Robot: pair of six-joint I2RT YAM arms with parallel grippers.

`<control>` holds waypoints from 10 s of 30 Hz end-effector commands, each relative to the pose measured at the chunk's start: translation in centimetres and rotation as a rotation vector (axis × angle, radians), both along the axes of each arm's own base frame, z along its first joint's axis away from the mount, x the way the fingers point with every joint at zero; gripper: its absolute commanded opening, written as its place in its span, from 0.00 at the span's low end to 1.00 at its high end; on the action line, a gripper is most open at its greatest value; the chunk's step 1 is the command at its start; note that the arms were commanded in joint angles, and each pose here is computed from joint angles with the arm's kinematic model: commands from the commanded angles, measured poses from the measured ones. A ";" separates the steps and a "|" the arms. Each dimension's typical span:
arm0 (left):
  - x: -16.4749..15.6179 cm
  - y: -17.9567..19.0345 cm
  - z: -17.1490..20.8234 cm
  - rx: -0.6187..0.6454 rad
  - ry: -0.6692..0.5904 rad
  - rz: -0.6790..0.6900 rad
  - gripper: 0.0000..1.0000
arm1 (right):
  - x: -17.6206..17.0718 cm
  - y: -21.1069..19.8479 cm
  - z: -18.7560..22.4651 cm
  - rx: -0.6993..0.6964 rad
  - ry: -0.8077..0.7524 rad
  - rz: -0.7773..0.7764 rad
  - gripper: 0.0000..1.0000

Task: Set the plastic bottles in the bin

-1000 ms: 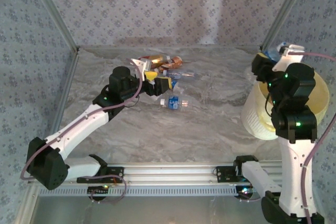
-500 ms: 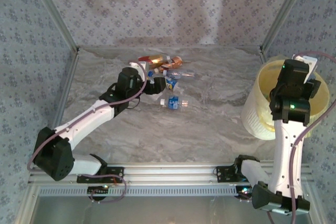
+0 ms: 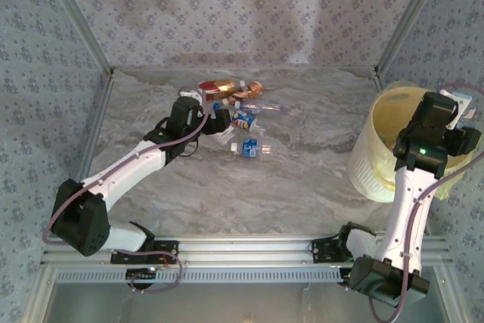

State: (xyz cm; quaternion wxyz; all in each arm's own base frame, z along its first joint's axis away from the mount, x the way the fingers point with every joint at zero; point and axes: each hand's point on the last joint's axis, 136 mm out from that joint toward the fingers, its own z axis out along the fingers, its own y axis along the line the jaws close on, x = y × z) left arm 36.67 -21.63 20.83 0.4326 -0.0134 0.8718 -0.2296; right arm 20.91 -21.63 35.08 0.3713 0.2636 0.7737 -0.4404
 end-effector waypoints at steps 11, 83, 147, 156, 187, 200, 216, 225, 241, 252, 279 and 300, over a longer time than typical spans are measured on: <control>0.7 1.9 -0.7 0.041 0.026 0.115 0.98 | -0.2 1.4 0.2 0.074 0.015 0.006 0.95; -0.2 7.1 -7.9 -0.109 0.316 0.339 0.98 | 11.0 47.4 -32.6 0.319 1.030 1.525 0.83; 0.4 3.8 -6.1 -0.180 0.307 0.173 0.98 | 4.1 9.9 3.4 0.331 -0.464 0.383 0.48; 1.4 2.9 -6.5 -0.204 0.343 0.175 0.98 | 1.8 6.2 -0.9 0.309 -0.281 0.170 0.49; 1.2 1.6 -9.5 -0.134 0.487 0.209 0.98 | 3.2 9.8 -0.4 0.372 -0.325 0.370 1.00; 1.2 0.6 -11.3 -0.022 0.563 0.297 0.98 | 6.9 23.3 3.7 0.472 -0.479 1.050 1.00; 1.5 0.2 -12.3 0.176 0.630 0.495 0.98 | 8.9 34.0 3.9 0.556 -0.524 1.403 1.00; 1.7 -1.9 -13.1 0.162 0.648 0.478 0.98 | 9.4 35.8 2.3 0.474 -0.412 1.420 1.00; 1.9 -3.4 -15.3 0.192 0.600 0.341 0.97 | 9.9 35.7 0.2 0.427 -0.323 1.372 1.00; -2.3 1.0 -14.3 0.285 0.565 0.149 0.98 | 10.4 35.8 -1.5 0.405 -0.240 1.348 1.00; -1.9 1.1 -13.9 0.336 0.516 0.133 0.98 | 10.8 37.6 -1.0 0.386 -0.226 1.366 1.00; -1.2 -0.7 -16.1 0.282 0.537 0.077 0.82 | 10.6 37.9 -1.4 0.364 -0.203 1.376 1.00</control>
